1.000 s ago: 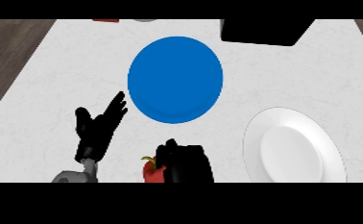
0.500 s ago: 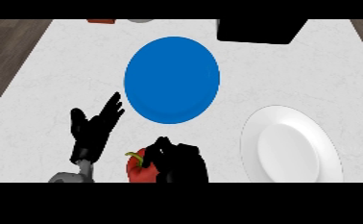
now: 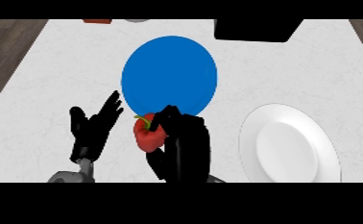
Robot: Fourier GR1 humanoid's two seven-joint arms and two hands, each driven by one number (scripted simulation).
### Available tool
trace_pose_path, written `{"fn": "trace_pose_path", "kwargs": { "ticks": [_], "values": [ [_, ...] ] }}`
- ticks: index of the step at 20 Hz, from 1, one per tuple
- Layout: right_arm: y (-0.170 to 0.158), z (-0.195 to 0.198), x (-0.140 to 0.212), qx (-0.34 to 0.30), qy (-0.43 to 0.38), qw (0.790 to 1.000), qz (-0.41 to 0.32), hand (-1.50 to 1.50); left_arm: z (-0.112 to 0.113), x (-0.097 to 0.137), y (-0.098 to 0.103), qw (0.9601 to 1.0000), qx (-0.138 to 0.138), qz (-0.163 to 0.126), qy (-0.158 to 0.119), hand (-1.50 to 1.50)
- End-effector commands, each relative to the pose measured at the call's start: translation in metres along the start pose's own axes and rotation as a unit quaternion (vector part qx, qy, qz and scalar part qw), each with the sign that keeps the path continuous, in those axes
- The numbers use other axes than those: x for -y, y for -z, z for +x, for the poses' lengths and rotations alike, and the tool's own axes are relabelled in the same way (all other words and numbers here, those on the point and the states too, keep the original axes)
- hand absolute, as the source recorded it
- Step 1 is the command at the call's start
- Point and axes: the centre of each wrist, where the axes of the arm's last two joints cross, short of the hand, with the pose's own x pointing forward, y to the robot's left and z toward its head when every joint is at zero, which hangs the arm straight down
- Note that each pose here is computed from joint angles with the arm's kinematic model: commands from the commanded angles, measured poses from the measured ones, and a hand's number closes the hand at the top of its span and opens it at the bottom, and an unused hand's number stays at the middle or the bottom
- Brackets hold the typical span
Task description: Pick the bell pepper from the plate and place it in the plate
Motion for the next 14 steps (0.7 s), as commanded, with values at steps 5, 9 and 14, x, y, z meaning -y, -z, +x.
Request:
{"fn": "trace_pose_path", "kwargs": {
  "ticks": [5, 9, 14],
  "values": [
    [0.061, -0.027, -0.028, -0.102, 0.017, 0.99, -0.097, 1.5, 0.003, -0.013, 0.0, 1.0, -0.004, 0.009, -0.003, 0.0],
    [0.099, -0.039, -0.037, -0.111, 0.02, 0.987, -0.114, 1.5, 0.009, 0.017, 0.007, 1.0, -0.003, 0.001, -0.002, 0.0],
    [0.131, -0.053, -0.049, -0.123, 0.013, 0.984, -0.126, 1.5, 0.0, 0.0, 0.003, 0.9999, -0.011, -0.01, -0.006, 0.0]
  ]
}}
